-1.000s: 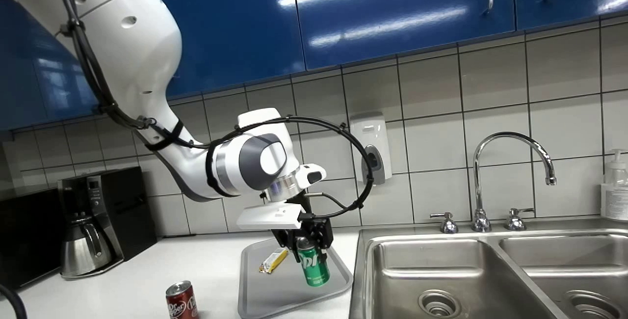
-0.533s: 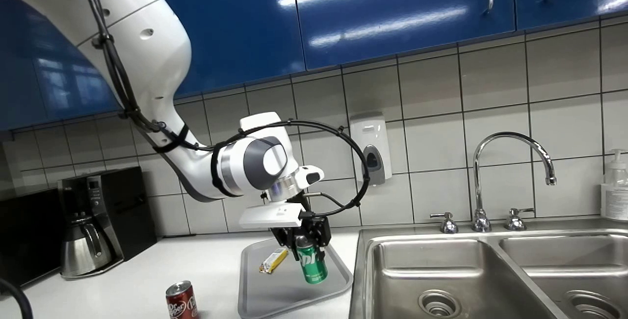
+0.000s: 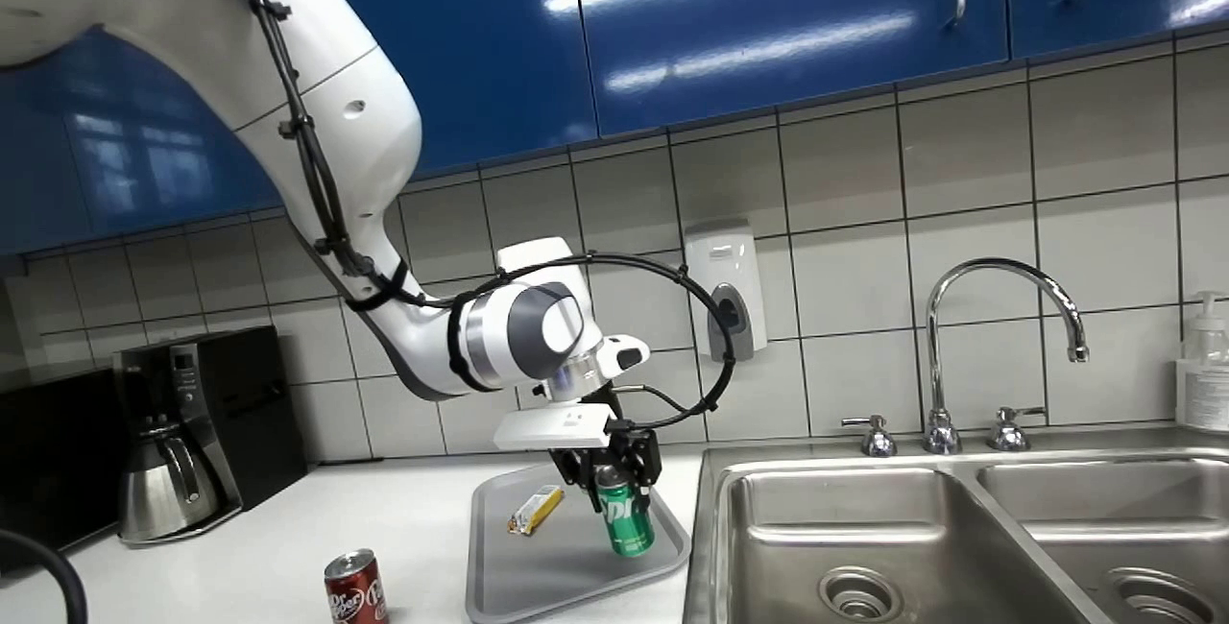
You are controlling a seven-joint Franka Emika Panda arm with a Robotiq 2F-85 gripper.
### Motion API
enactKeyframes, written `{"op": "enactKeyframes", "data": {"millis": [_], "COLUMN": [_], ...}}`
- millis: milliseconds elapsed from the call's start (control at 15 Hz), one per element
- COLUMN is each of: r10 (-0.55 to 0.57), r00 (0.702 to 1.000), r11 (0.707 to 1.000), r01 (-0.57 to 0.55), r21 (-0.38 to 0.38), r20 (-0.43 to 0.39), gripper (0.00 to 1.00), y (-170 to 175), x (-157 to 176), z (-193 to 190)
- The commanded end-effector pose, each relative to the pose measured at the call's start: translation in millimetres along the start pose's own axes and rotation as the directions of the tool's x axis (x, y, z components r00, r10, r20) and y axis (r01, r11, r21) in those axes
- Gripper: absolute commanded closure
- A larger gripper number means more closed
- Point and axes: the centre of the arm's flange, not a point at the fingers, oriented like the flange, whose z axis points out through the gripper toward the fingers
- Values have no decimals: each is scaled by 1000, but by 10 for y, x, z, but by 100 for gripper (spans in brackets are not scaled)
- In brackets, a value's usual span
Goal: Put the red and green can on the grey tray
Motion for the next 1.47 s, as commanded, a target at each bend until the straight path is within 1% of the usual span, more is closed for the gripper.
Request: {"op": "enactKeyframes", "data": {"millis": [0,333,800,867,933,1000,1067,1267,1400], "r10": [0,-3,-10,-10,-11,-10,-12,-11,-13], "r00": [1000,1000,999,999,999,999,999,1000,1000], "r11": [1000,1000,1000,1000,1000,1000,1000,1000,1000], "r01": [0,3,9,10,10,10,12,11,14], "r21": [7,10,10,8,8,9,10,9,10], "r20": [1,13,35,39,42,40,36,7,-25], "gripper": [61,61,61,11,10,4,1,0,0], "y": [8,-57,-118,-121,-122,-123,-125,-115,-107], "x": [308,445,483,485,484,484,491,495,480], "z": [86,226,373,383,391,379,357,224,67]}}
